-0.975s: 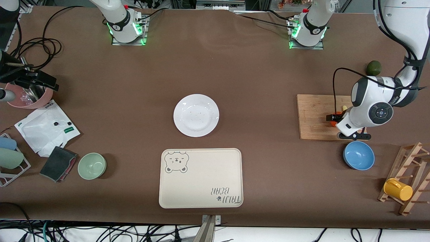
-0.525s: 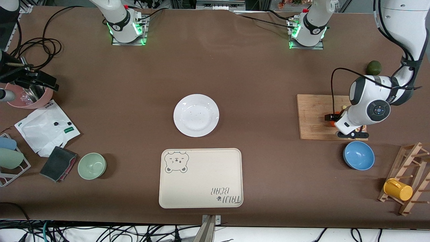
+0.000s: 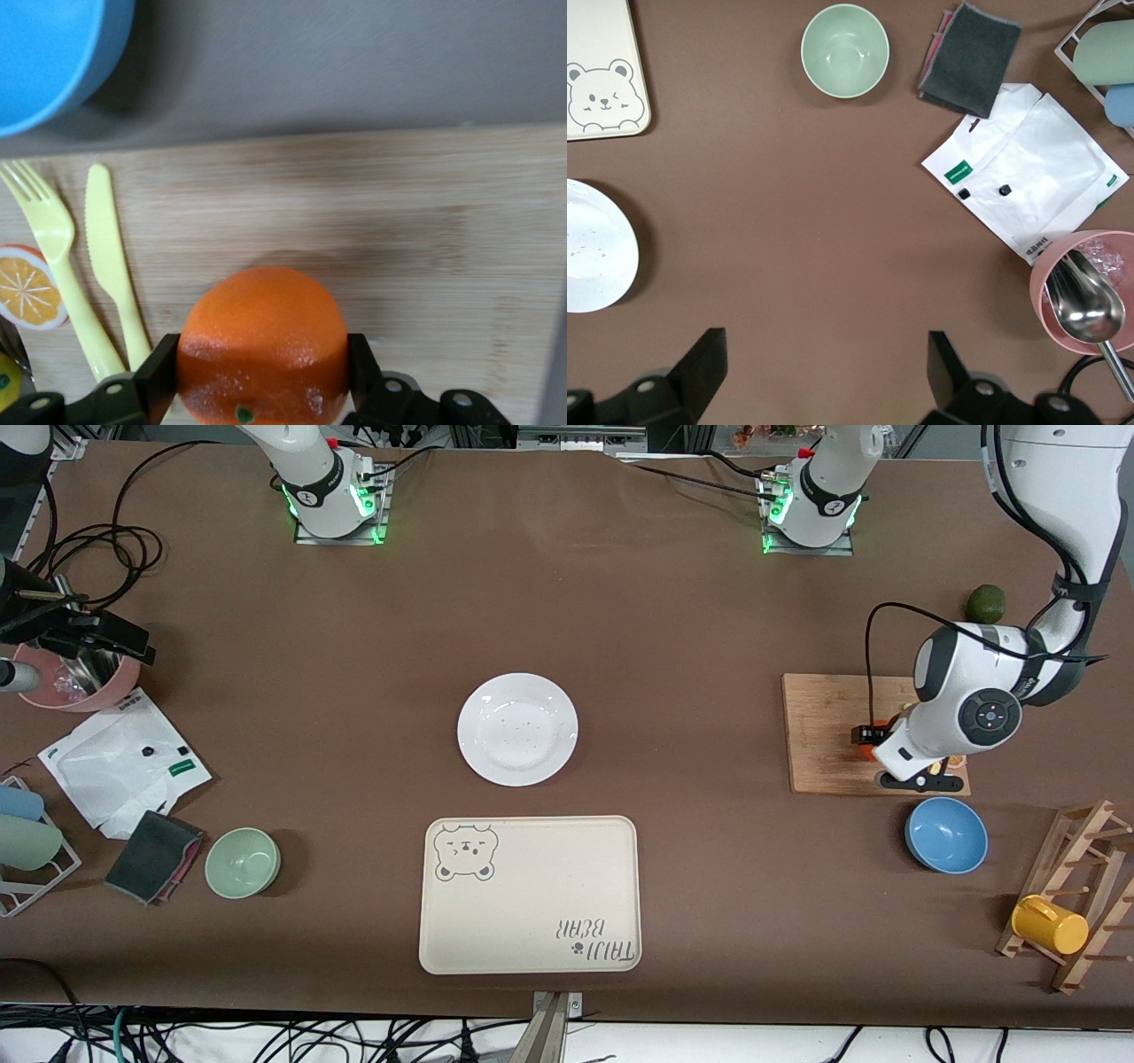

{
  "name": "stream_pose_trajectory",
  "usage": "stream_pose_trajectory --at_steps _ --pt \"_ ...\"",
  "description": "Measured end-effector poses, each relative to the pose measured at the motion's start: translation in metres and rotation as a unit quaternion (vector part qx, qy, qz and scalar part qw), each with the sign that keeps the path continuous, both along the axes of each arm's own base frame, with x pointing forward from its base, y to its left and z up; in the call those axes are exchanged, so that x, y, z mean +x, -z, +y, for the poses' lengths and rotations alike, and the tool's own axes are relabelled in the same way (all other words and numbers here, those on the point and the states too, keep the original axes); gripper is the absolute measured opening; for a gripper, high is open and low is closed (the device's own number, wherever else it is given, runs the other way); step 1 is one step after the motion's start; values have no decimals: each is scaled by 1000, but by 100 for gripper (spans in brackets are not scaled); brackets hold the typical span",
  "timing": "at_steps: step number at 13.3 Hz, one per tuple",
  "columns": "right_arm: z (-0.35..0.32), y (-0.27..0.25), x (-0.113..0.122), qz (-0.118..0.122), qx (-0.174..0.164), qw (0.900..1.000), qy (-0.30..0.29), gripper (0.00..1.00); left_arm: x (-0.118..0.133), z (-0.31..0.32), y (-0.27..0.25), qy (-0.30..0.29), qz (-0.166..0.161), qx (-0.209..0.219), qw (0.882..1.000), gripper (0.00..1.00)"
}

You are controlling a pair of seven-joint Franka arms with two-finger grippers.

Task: Place orange and plate with both arms
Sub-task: 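Lift the orange and carry it over the white plate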

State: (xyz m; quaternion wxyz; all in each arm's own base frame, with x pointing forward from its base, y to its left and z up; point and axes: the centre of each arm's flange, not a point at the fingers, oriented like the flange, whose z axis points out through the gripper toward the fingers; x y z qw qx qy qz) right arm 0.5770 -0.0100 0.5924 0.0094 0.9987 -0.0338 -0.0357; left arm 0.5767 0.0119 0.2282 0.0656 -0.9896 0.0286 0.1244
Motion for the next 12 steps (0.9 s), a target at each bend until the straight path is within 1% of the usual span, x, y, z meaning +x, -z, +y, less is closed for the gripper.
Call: stream_pose_trajectory --at_steps 1,3,5,6,9,12 --pt "0 0 0 0 0 1000 0 100 7 -17 -15 -9 -1 -2 1000 80" --pt "0 0 0 0 0 1000 0 100 18 -53 -44 -37 -6 -21 999 80" --pt "0 0 0 0 0 1000 0 100 22 -98 -62 -64 -16 -29 997 80" --pt "0 0 0 0 0 1000 0 100 21 -125 -66 -82 -21 -30 996 80" --pt "0 0 0 0 0 1000 0 100 5 -226 -77 -146 -27 -38 988 80" --pt "0 0 0 0 1 1000 0 100 5 -303 -90 -216 -31 -59 974 80"
